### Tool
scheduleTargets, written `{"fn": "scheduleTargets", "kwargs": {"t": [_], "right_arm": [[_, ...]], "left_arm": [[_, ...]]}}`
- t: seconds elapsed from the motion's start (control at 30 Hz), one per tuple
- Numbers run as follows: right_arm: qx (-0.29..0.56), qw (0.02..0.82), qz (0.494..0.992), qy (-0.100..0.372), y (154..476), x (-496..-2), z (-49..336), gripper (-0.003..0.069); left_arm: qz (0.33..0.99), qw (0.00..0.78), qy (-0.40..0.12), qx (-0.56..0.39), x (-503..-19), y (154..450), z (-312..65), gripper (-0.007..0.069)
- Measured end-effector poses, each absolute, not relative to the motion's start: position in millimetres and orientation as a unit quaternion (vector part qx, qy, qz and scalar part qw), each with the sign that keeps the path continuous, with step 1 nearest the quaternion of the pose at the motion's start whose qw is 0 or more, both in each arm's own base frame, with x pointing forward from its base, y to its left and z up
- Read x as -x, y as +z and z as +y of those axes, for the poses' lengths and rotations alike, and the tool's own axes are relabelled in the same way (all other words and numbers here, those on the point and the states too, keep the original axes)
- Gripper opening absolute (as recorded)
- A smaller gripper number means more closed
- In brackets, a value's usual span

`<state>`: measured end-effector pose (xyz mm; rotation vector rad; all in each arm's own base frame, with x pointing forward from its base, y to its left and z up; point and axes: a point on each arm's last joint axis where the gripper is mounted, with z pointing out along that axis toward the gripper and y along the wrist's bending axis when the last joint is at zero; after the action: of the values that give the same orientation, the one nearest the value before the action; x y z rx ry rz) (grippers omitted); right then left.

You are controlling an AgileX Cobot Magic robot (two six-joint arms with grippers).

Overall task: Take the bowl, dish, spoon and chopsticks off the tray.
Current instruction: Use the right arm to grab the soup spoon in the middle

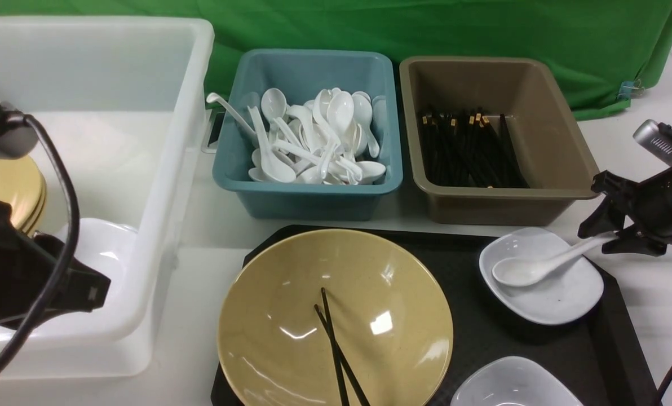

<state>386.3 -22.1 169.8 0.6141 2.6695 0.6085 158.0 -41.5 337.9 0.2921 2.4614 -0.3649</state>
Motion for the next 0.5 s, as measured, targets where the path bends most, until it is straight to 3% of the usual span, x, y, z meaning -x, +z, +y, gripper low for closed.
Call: {"fn": "scheduleTargets", "kwargs": {"t": [0.23,0.5], "right_arm": [[-0.202,0.166,0.941,0.217,170,-387,-14,0.0075],[-0.181,0.171,0.943,0.221,184,-382,-12,0.0062]], "left_arm": [[0.933,0.314,-0.138,-0.110,-158,338,-42,-0.0019],[0.931,0.321,-0.138,-0.109,-159,339,-41,-0.0019]]}}
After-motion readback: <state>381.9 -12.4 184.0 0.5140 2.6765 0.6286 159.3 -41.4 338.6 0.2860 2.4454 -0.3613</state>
